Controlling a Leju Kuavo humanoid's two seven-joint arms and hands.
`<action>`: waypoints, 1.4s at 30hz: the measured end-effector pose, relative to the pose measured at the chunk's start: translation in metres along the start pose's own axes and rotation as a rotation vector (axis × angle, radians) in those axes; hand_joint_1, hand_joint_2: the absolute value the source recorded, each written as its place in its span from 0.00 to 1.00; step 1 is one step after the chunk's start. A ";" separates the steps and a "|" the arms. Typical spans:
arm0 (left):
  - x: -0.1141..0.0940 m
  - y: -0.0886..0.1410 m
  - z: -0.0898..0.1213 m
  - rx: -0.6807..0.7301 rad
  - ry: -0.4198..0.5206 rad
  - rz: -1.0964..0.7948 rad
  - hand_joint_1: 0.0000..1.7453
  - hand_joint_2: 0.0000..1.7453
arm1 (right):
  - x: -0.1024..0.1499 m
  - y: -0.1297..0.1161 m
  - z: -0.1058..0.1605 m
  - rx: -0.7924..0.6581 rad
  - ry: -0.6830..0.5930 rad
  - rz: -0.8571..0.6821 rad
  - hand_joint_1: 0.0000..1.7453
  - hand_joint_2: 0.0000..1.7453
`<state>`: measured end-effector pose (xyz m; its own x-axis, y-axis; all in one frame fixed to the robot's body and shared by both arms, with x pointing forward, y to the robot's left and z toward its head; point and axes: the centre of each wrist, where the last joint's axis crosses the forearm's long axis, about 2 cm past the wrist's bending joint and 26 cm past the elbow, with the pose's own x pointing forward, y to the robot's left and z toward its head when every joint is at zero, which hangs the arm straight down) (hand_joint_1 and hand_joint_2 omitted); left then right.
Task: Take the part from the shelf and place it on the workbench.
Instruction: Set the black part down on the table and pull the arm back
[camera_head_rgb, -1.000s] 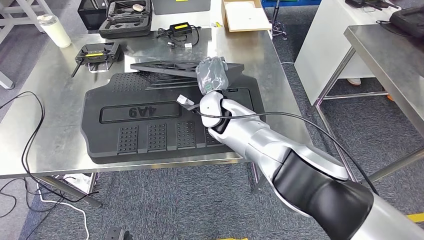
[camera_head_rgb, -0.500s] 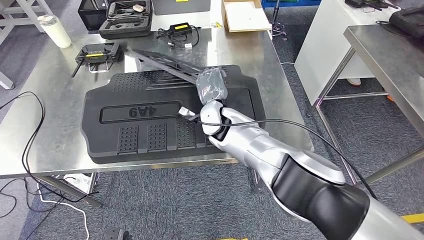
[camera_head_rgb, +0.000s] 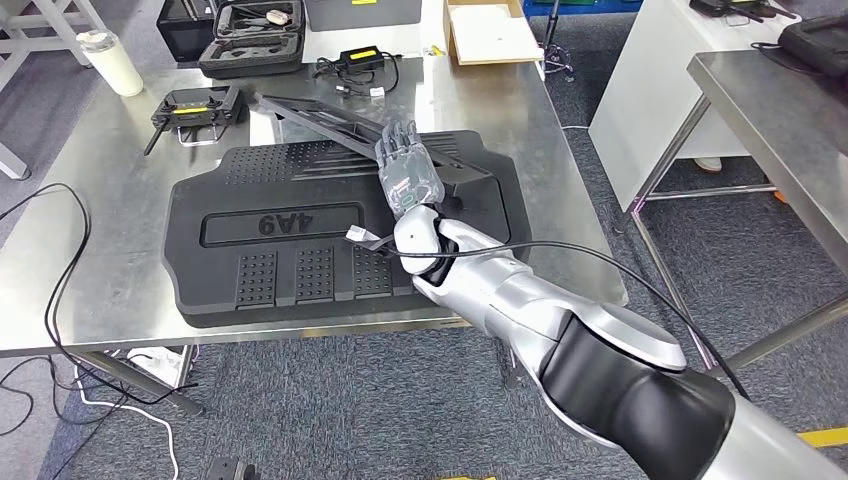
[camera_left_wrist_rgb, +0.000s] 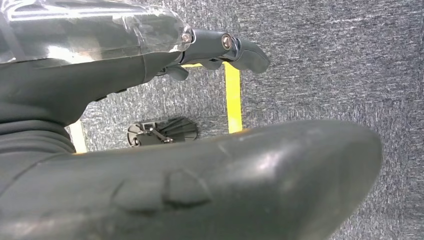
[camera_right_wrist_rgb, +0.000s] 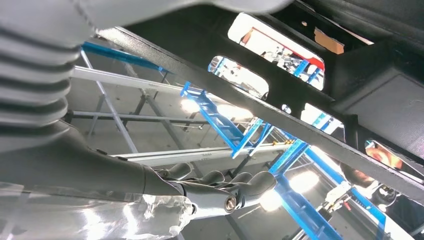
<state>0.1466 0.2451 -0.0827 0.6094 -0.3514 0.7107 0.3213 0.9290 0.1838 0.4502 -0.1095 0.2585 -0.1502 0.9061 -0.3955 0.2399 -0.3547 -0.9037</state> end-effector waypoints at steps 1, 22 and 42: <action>0.000 0.000 0.000 0.001 0.001 0.001 0.00 0.00 | 0.000 0.000 0.000 -0.004 -0.001 -0.002 0.00 0.00; -0.013 -0.004 0.008 0.028 0.005 0.059 0.00 0.00 | 0.008 -0.075 0.002 -0.200 -0.179 -0.715 0.00 0.00; -0.010 -0.003 0.006 0.020 -0.005 0.024 0.00 0.00 | -0.068 -0.092 0.077 -1.106 -0.149 -0.795 0.00 0.00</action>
<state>0.1352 0.2462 -0.0864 0.6128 -0.3285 0.7187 0.2923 0.9392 0.1801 0.3642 -0.1564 0.3554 -0.6899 0.7188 0.0858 0.6642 0.6757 -0.3198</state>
